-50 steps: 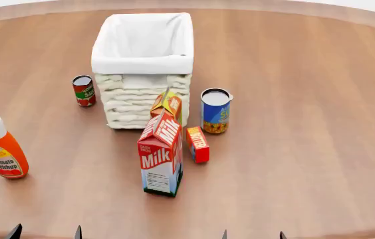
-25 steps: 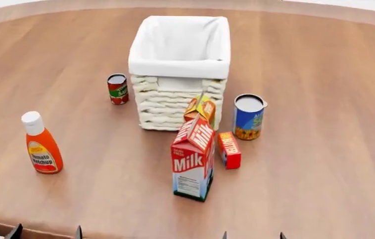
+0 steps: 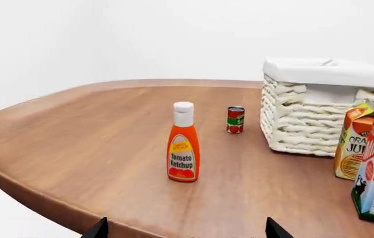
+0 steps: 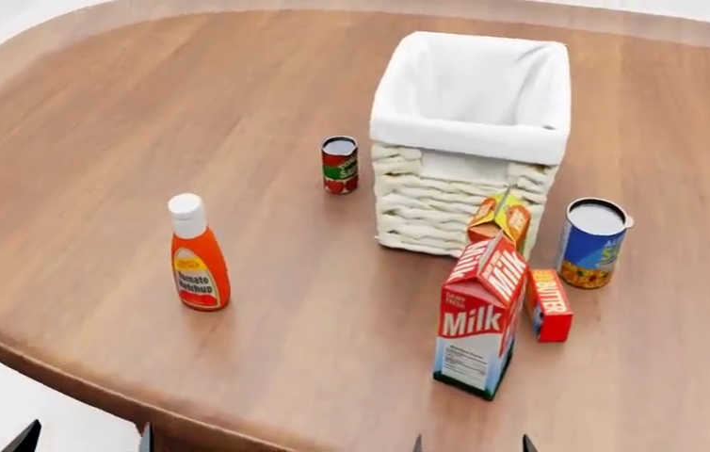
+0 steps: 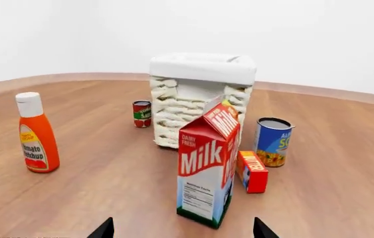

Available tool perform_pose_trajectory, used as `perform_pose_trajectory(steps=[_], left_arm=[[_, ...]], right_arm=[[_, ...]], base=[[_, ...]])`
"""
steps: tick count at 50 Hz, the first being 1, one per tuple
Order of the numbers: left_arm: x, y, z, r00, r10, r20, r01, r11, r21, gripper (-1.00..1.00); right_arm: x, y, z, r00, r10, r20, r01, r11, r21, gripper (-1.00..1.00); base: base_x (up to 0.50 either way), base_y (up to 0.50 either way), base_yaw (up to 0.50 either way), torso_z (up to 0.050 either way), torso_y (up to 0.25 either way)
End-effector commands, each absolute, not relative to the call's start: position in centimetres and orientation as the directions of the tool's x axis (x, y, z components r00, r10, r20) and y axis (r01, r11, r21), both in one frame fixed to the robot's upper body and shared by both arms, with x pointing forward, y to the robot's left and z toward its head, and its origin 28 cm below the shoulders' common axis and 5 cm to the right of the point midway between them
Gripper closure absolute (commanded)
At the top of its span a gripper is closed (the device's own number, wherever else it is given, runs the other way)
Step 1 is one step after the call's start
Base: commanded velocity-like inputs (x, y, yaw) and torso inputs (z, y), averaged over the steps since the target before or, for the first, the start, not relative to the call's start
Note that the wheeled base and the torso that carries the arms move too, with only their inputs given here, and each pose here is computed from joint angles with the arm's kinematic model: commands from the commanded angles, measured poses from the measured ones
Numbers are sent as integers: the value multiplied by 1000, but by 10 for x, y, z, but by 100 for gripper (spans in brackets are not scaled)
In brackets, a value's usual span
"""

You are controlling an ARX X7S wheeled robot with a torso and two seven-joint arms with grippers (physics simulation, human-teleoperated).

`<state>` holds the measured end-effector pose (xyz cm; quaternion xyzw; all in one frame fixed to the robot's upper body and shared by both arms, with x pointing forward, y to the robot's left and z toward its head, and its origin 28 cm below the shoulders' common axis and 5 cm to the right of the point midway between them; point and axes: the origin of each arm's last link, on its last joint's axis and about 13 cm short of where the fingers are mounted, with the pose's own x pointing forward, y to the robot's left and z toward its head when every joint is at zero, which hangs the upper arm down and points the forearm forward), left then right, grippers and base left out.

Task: Pick up the butter and put it in the basket.

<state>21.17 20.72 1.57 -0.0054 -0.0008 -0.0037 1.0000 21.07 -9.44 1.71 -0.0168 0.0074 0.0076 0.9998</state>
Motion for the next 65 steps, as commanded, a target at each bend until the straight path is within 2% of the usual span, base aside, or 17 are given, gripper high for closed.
perform_pose_trajectory(steps=[1,5,8,15,31,36,37,38,55,65], left_arm=[[212,207,15,1000,-10,-1,10,1000,-4,-100],[211,207,15,1000,-13,-2,13,1000,4,-100],[211,207,16,1000,-14,1,14,1000,5,-100],[212,209,21,1000,-12,9,12,1000,3,-100],[213,212,26,1000,-15,20,15,1000,1,-100],[214,214,31,1000,-8,27,8,1000,-10,-100],[215,214,34,1000,2,29,-1,1000,-29,-100],[214,214,33,1000,-3,30,3,1000,-25,-100],[215,214,33,999,-4,32,5,1000,-27,-100],[215,214,34,999,-5,33,6,1000,-27,-100]], right_arm=[[211,-94,17,1000,21,-15,-21,999,-39,-100],[210,-96,23,998,-40,39,42,999,-29,-100],[206,-95,35,995,-12,96,24,992,-126,-100],[200,-93,47,985,33,167,-14,993,-115,-100],[201,-93,44,989,36,144,-22,995,-97,-100],[202,-94,40,994,27,109,-18,996,-86,-100],[204,-96,31,999,2,47,1,998,-55,-100],[203,-97,33,998,-31,47,34,997,-69,-100],[203,-97,35,998,-19,58,21,999,-33,-100],[203,-97,36,998,-28,65,30,999,-42,-100]], base=[[0,0,500,0,0],[0,0,375,0,0],[0,0,0,0,0],[14,-49,0,0,0],[134,-482,0,0,0],[134,-482,0,0,0],[134,-482,0,0,0],[0,0,0,0,0],[1,-4,0,0,0],[134,-482,0,0,0]])
